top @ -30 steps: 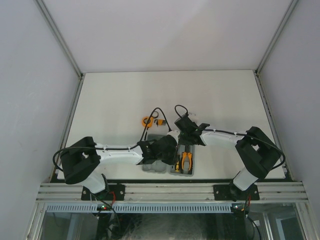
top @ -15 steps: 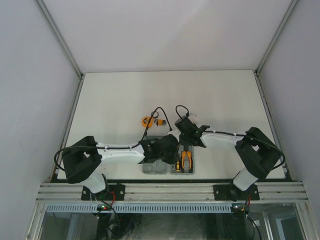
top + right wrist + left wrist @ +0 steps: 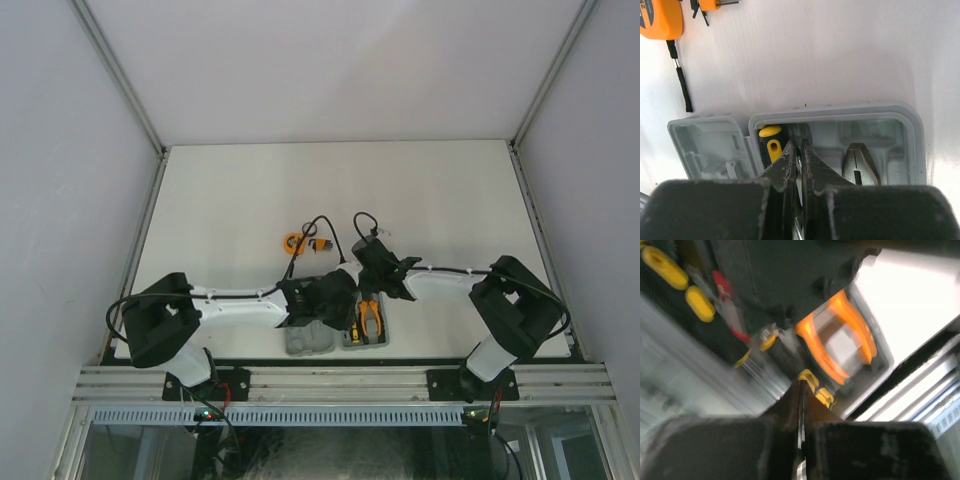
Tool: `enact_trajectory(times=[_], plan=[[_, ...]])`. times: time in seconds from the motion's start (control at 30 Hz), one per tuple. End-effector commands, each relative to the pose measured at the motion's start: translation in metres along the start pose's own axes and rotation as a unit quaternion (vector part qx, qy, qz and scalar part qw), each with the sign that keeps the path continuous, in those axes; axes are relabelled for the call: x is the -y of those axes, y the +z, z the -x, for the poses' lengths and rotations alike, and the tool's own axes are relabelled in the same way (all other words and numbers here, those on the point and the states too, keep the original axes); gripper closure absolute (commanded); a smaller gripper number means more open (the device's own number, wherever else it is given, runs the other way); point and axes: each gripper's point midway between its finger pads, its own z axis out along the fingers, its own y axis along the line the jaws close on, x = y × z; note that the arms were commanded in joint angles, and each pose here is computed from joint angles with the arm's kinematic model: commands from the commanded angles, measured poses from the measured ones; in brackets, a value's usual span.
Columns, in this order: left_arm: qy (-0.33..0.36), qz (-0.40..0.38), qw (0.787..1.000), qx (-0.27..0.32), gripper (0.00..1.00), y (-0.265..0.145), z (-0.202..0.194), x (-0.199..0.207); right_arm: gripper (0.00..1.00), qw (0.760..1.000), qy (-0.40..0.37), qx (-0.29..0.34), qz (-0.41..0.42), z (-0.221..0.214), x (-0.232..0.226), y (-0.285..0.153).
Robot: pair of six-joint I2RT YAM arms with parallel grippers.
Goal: Sort the tools into containers
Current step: Adjust the screwdriver in the storage box.
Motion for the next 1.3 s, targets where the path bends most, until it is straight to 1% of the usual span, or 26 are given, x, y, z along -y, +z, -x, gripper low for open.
enact_trajectory(times=[0.0,0.13,0.3,0.4,0.63,0.67,0.8,0.9,0.93,1.07,1.27], plan=[[0.003,0.073,0.991,-0.108,1.0,-0.004,-0.066,-0.049,1.0,0.962,-0.026,-0.092,-0.257,-0.084,0.162,-0.023],[-0.005,0.087,0.991,-0.097,1.0,-0.011,-0.057,-0.063,1.0,0.968,-0.021,-0.06,-0.243,-0.066,0.154,-0.038],[0.008,0.1,0.99,-0.095,1.0,-0.014,-0.048,-0.076,1.0,0.977,-0.011,-0.033,-0.208,-0.047,0.139,-0.049],[0.009,0.101,0.991,-0.091,1.0,-0.015,-0.044,-0.078,1.0,0.982,-0.011,-0.018,-0.19,-0.034,0.129,-0.054],[0.014,0.097,0.993,-0.069,1.0,-0.017,-0.021,-0.078,1.0,0.993,-0.012,0.017,-0.12,-0.003,0.088,-0.061],[0.015,0.095,0.993,-0.064,1.0,-0.018,-0.017,-0.078,0.99,0.994,-0.01,0.021,-0.11,0.001,0.083,-0.063],[0.027,0.078,0.996,-0.042,1.0,-0.023,0.0,-0.07,0.88,0.997,-0.003,0.04,-0.063,0.015,0.063,-0.071],[0.037,0.062,0.997,-0.026,1.0,-0.027,0.012,-0.061,0.83,0.998,0.002,0.048,-0.038,0.022,0.055,-0.077],[0.041,0.055,0.997,-0.021,0.99,-0.028,0.016,-0.057,0.82,0.998,0.003,0.05,-0.034,0.024,0.054,-0.079],[0.047,0.025,0.999,0.007,0.9,-0.039,0.031,-0.043,0.82,0.998,0.0,0.057,-0.027,0.028,0.053,-0.083],[0.055,-0.021,0.997,0.051,0.74,-0.058,0.048,-0.024,0.82,0.998,-0.01,0.056,-0.006,0.029,0.044,-0.084]])
